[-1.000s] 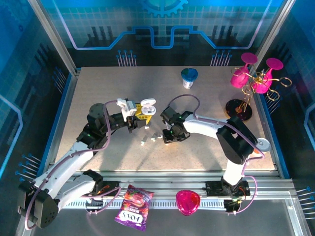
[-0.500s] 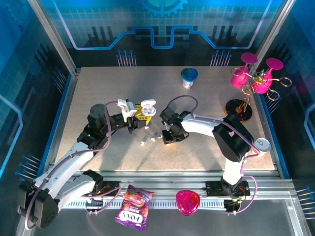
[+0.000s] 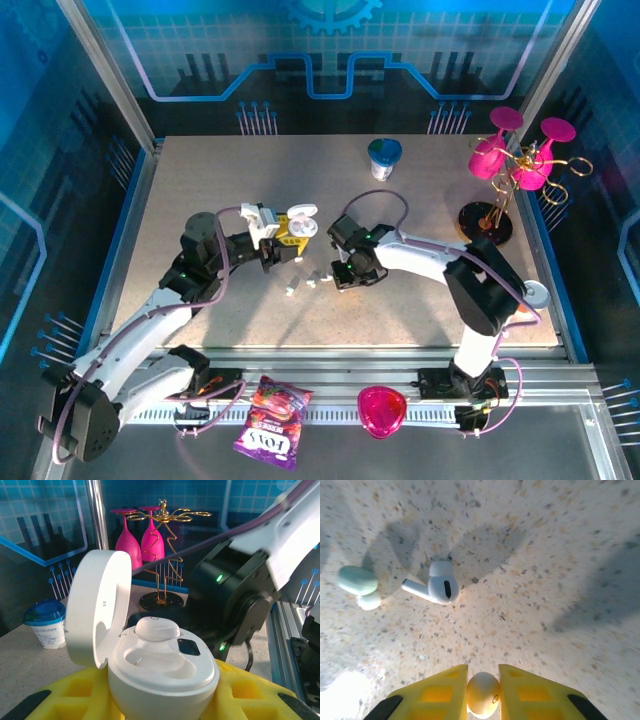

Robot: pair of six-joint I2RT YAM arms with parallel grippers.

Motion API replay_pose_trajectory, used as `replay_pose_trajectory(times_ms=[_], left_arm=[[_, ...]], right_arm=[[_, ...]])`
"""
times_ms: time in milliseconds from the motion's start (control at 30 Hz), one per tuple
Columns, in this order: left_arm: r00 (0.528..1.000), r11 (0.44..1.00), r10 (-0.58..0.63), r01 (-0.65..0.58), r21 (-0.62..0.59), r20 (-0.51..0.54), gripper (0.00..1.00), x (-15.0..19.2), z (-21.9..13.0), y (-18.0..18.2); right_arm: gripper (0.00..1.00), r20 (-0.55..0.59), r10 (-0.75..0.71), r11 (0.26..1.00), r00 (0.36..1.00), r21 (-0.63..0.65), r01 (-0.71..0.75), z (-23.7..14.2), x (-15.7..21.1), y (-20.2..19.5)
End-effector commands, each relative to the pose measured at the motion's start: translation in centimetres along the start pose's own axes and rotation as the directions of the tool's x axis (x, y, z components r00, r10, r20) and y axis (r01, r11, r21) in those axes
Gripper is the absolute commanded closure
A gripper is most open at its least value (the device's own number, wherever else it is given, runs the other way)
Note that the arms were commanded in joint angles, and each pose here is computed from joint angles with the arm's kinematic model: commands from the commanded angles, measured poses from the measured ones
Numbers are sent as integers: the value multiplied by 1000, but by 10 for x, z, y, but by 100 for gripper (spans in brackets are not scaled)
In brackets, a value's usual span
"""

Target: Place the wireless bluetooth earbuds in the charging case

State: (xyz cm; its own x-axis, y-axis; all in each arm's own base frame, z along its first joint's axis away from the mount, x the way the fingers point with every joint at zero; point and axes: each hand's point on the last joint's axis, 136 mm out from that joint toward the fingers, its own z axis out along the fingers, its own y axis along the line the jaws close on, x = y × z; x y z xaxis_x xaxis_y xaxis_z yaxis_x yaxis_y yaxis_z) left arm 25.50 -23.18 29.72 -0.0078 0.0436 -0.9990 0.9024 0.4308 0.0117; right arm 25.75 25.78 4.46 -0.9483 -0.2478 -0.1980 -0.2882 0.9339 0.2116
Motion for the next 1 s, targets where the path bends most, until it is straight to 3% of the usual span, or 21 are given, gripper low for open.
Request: replay_pose_trajectory(times_ms=[0, 267, 600, 967], left_arm=[[1000, 999, 22, -21, -34, 20, 68, 1, 5, 12], [1000, 998, 13, -13, -55, -10, 68, 24, 28, 27], [997, 1000, 22, -23, -21, -73, 68, 53, 59, 23], [998, 1000, 18, -17, 7, -61, 69, 53, 78, 14]], right_arm=[[81, 62, 44, 998, 997, 50, -47, -31, -1, -19], [81, 259, 35, 994, 965, 89, -60, -114, -18, -29], [82, 437, -34, 998, 899, 68, 5, -201, -40, 1], [82, 492, -92, 995, 866, 26, 91, -217, -66, 42]])
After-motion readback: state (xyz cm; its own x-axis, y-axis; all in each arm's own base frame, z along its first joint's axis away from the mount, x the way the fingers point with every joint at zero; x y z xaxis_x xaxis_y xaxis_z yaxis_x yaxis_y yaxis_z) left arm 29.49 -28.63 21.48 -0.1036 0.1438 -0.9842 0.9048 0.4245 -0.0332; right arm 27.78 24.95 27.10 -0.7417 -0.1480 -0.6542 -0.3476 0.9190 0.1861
